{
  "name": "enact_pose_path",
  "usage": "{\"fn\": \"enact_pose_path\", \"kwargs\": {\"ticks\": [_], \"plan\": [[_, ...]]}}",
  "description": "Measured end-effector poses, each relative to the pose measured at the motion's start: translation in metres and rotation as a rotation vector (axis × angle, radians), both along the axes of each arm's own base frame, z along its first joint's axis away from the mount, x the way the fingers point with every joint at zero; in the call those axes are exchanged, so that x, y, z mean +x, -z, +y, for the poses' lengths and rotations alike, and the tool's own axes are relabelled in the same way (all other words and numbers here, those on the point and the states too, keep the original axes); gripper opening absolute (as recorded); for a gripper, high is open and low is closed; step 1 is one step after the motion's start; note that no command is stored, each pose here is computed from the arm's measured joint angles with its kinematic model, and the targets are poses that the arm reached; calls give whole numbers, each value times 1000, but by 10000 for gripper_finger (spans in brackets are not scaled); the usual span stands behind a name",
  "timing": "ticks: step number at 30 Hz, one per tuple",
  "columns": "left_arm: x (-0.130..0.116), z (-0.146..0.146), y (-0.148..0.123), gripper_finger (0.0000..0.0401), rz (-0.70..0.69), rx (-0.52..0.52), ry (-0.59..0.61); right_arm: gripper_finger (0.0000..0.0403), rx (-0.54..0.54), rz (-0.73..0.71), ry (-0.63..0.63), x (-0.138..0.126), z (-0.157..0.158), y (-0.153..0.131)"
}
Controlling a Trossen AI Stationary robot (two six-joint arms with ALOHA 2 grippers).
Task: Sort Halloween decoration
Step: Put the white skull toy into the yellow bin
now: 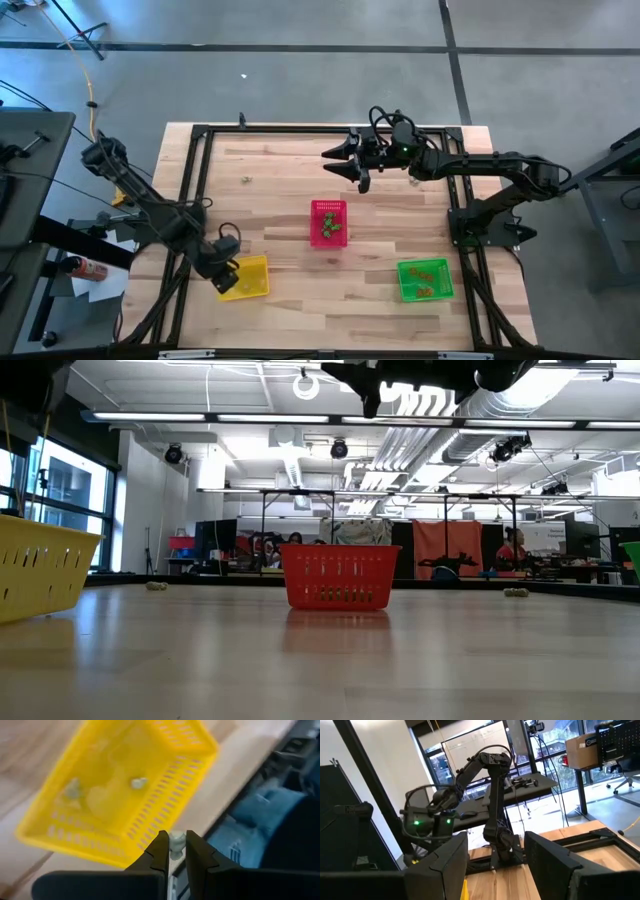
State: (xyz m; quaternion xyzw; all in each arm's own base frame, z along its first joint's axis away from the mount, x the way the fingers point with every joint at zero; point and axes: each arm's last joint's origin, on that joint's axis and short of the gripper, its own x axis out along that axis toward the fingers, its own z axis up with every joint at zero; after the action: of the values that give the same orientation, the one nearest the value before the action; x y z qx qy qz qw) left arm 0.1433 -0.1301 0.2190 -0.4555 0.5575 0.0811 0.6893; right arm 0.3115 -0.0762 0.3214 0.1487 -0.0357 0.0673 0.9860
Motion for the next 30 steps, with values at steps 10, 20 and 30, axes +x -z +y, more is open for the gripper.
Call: {"fn": "enact_pose_path", "kwargs": {"ticks": [10,20,30], "plan": [[-5,6,19,19,89,17,-151,191,2,8,0,0,0,1],[-2,4,33,19,142,67,-190,191,13,41,13,0,0,4],[0,1,37,35,160,73,-166,191,20,48,81,0,-3,5]]}}
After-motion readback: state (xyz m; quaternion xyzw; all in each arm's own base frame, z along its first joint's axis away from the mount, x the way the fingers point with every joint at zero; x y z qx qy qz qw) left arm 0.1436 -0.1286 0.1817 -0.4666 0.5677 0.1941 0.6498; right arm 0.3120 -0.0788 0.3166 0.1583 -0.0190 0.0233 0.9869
